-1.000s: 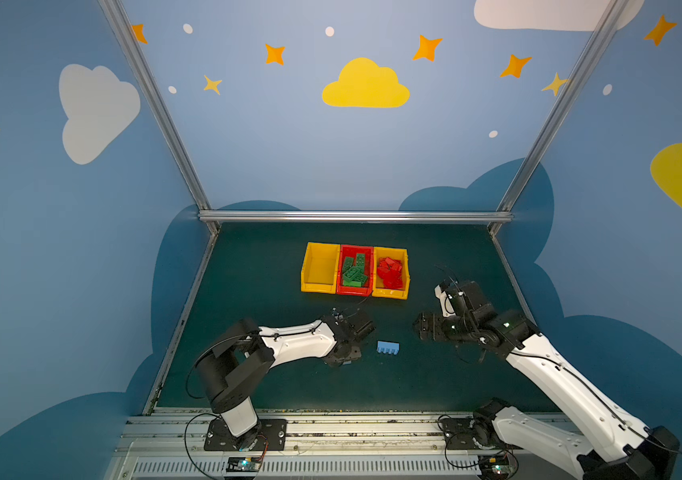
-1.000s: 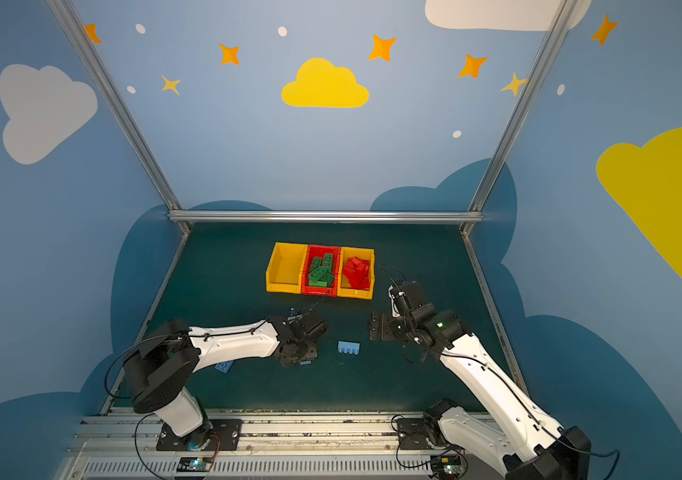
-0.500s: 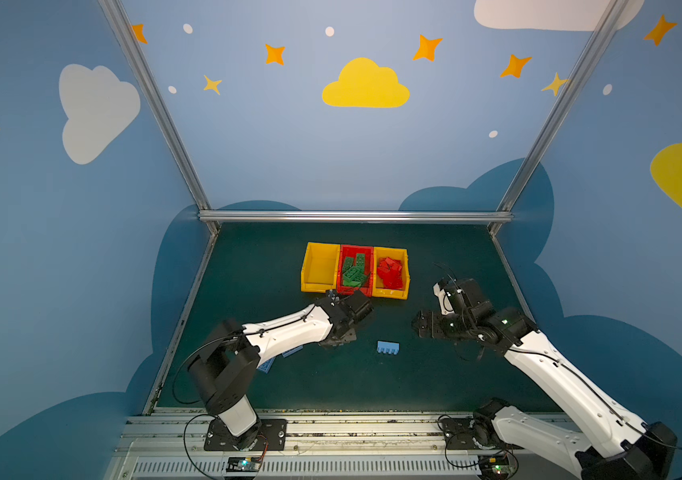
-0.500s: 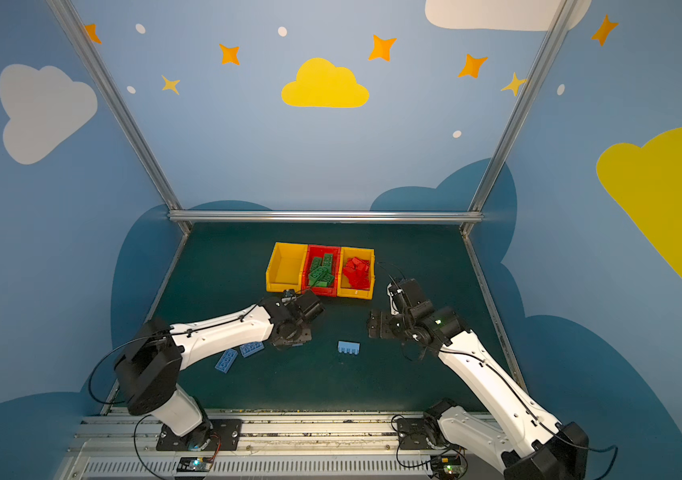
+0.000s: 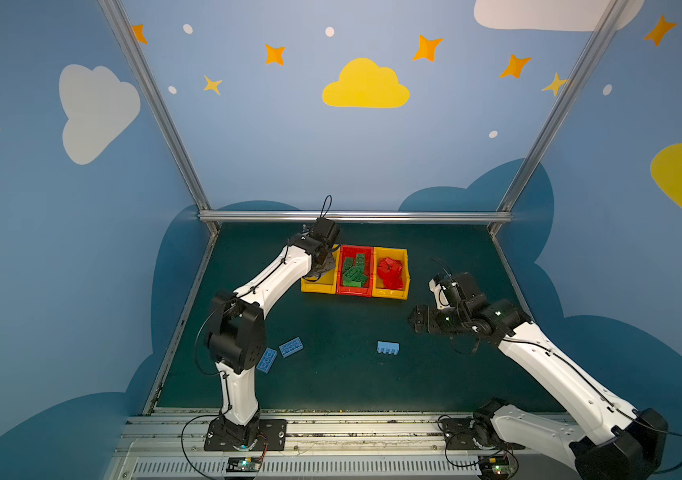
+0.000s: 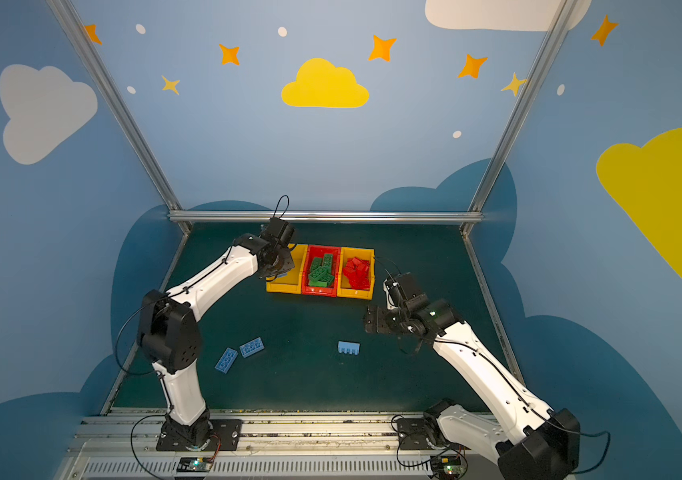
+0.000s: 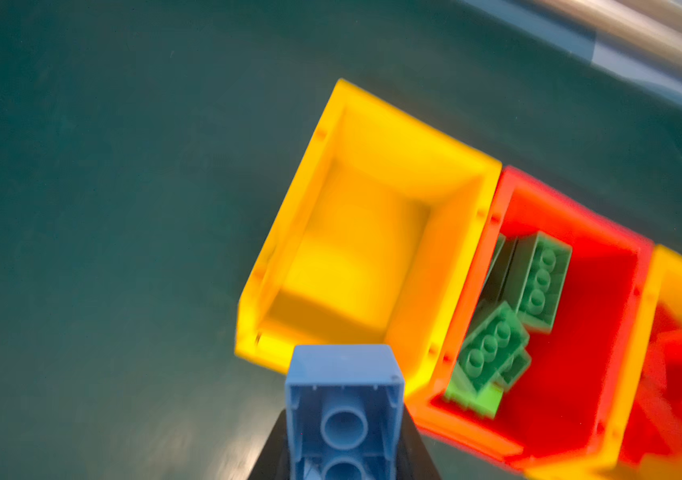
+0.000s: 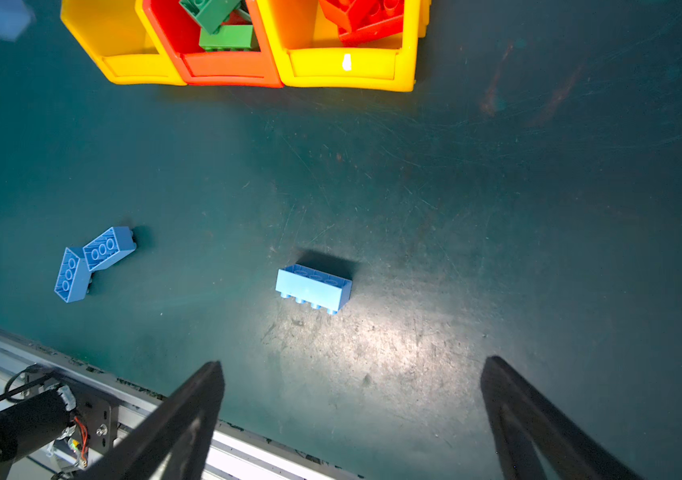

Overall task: Sort the legos into containers by color
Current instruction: 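Carry the blue brick with the left gripper into the nearest yellow bin, then lower the left gripper onto the blue brick in the middle of the table and grasp, then lift the blue brick with the left gripper and drop it into the yellow bin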

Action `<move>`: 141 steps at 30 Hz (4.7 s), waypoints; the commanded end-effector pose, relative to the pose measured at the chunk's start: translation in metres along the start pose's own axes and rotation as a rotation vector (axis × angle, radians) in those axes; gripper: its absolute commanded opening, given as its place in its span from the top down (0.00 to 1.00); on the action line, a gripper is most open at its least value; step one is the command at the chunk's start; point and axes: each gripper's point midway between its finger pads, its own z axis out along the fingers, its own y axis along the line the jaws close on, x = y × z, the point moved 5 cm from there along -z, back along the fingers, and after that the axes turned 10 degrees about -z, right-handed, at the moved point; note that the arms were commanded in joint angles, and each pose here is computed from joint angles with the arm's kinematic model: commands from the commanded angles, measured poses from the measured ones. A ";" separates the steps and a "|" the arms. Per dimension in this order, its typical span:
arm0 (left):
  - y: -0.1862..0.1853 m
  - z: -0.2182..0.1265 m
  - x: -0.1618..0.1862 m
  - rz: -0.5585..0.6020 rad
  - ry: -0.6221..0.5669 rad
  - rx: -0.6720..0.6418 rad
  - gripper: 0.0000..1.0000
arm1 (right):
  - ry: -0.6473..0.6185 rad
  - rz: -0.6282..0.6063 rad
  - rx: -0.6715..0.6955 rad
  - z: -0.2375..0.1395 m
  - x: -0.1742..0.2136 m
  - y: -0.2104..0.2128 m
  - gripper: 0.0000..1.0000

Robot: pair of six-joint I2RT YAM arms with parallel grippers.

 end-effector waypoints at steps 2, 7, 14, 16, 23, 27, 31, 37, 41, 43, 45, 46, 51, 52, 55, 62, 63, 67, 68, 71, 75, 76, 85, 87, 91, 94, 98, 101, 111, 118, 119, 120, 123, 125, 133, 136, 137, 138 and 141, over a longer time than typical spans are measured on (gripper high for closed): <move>-0.005 0.033 -0.008 0.077 0.098 -0.038 0.77 | -0.032 -0.015 -0.012 -0.009 -0.011 0.002 0.06; -0.018 0.070 -0.021 0.083 0.145 -0.056 0.76 | -0.023 -0.002 0.014 -0.009 -0.012 -0.007 0.06; -0.029 0.096 -0.036 0.094 0.132 -0.089 0.43 | -0.013 0.026 0.034 -0.008 -0.013 -0.017 0.06; -0.031 0.094 -0.039 0.094 0.122 -0.085 0.37 | -0.010 0.029 0.036 -0.008 -0.014 -0.018 0.06; -0.035 0.064 -0.036 0.092 0.100 -0.042 0.29 | -0.011 0.036 0.003 -0.010 -0.013 -0.014 0.06; -0.033 0.031 -0.018 0.106 0.064 -0.008 0.24 | -0.007 0.038 -0.011 -0.015 -0.007 -0.013 0.06; -0.023 -0.009 0.004 0.144 0.026 0.013 0.17 | -0.015 0.047 -0.001 -0.021 0.004 -0.017 0.06; 0.006 -0.061 0.073 0.287 0.010 0.063 0.06 | -0.002 0.073 0.007 -0.027 0.030 -0.023 0.06; 0.028 -0.068 0.132 0.321 0.136 0.155 0.00 | 0.014 0.094 0.025 -0.030 0.049 -0.029 0.06; 0.033 -0.067 0.160 0.310 0.202 0.216 0.00 | 0.012 0.108 0.045 -0.031 0.056 -0.033 0.06; 0.034 -0.069 0.184 0.292 0.230 0.266 0.00 | 0.006 0.121 0.044 -0.033 0.062 -0.035 0.06; 0.035 -0.068 0.195 0.294 0.241 0.275 0.00 | 0.002 0.127 0.036 -0.033 0.063 -0.034 0.06; 0.015 -0.073 0.236 0.338 0.269 0.294 0.00 | -0.003 0.160 0.052 -0.039 0.070 -0.037 0.06; 0.010 -0.074 0.243 0.353 0.275 0.297 0.00 | -0.008 0.165 0.046 -0.040 0.071 -0.036 0.06; -0.002 -0.073 0.262 0.392 0.290 0.291 0.00 | -0.030 0.183 0.032 -0.043 0.072 -0.035 0.06; -0.024 -0.062 0.284 0.424 0.342 0.294 0.00 | -0.043 0.197 0.088 -0.046 0.072 -0.042 0.06; -0.027 -0.061 0.286 0.429 0.350 0.295 0.00 | -0.044 0.197 0.090 -0.047 0.071 -0.042 0.06; -0.037 -0.054 0.291 0.446 0.373 0.281 0.00 | -0.048 0.197 0.101 -0.045 0.070 -0.044 0.06; -0.039 -0.053 0.292 0.449 0.377 0.281 0.00 | -0.047 0.196 0.103 -0.043 0.069 -0.044 0.06; -0.043 -0.050 0.294 0.456 0.381 0.271 0.00 | -0.042 0.194 0.108 -0.040 0.067 -0.045 0.06; -0.046 -0.048 0.295 0.460 0.386 0.260 0.00 | -0.046 0.195 0.124 -0.040 0.065 -0.047 0.06; -0.046 -0.048 0.296 0.460 0.387 0.259 0.00 | -0.046 0.194 0.128 -0.040 0.065 -0.047 0.06; -0.051 -0.038 0.305 0.492 0.410 0.235 0.00 | -0.052 0.210 0.135 -0.036 0.067 -0.051 0.06; -0.051 -0.034 0.308 0.499 0.410 0.216 0.00 | -0.051 0.210 0.133 -0.035 0.067 -0.051 0.06; -0.048 -0.023 0.309 0.531 0.393 0.157 0.00 | -0.050 0.210 0.131 -0.035 0.067 -0.051 0.06; -0.045 -0.017 0.307 0.549 0.371 0.110 0.00 | -0.050 0.212 0.135 -0.034 0.067 -0.052 0.06; -0.048 -0.016 0.306 0.549 0.362 0.110 0.01 | -0.051 0.214 0.135 -0.034 0.066 -0.052 0.06; -0.049 -0.015 0.305 0.554 0.356 0.098 0.04 | -0.049 0.216 0.134 -0.033 0.066 -0.052 0.06; -0.054 -0.012 0.307 0.566 0.362 0.077 0.20 | -0.059 0.219 0.124 -0.036 0.066 -0.052 0.06; -0.055 -0.013 0.304 0.581 0.361 0.057 0.41 | -0.075 0.210 0.122 -0.040 0.061 -0.052 0.06; -0.056 -0.013 0.303 0.583 0.357 0.054 0.42 | -0.077 0.208 0.125 -0.040 0.059 -0.052 0.06; -0.055 -0.014 0.301 0.583 0.355 0.051 0.43 | -0.082 0.206 0.126 -0.042 0.057 -0.052 0.06; -0.054 -0.016 0.294 0.580 0.351 0.044 0.51 | -0.094 0.200 0.120 -0.045 0.050 -0.050 0.06; -0.053 -0.021 0.285 0.572 0.342 0.048 0.54 | -0.101 0.199 0.109 -0.046 0.046 -0.047 0.06; -0.037 -0.044 0.181 0.459 0.185 0.038 0.52 | -0.089 0.158 0.038 -0.038 0.016 -0.033 0.06; -0.023 -0.041 0.121 0.345 0.138 0.046 0.52 | -0.078 0.149 0.021 -0.029 0.002 -0.029 0.06; -0.019 -0.039 0.104 0.310 0.120 0.045 0.52 | -0.074 0.146 0.013 -0.026 -0.003 -0.028 0.06; -0.015 -0.037 0.088 0.281 0.105 0.041 0.51 | -0.071 0.146 0.008 -0.023 -0.007 -0.027 0.06; -0.004 -0.022 0.044 0.192 0.075 0.030 0.51 | -0.053 0.134 -0.004 -0.014 -0.019 -0.024 0.06</move>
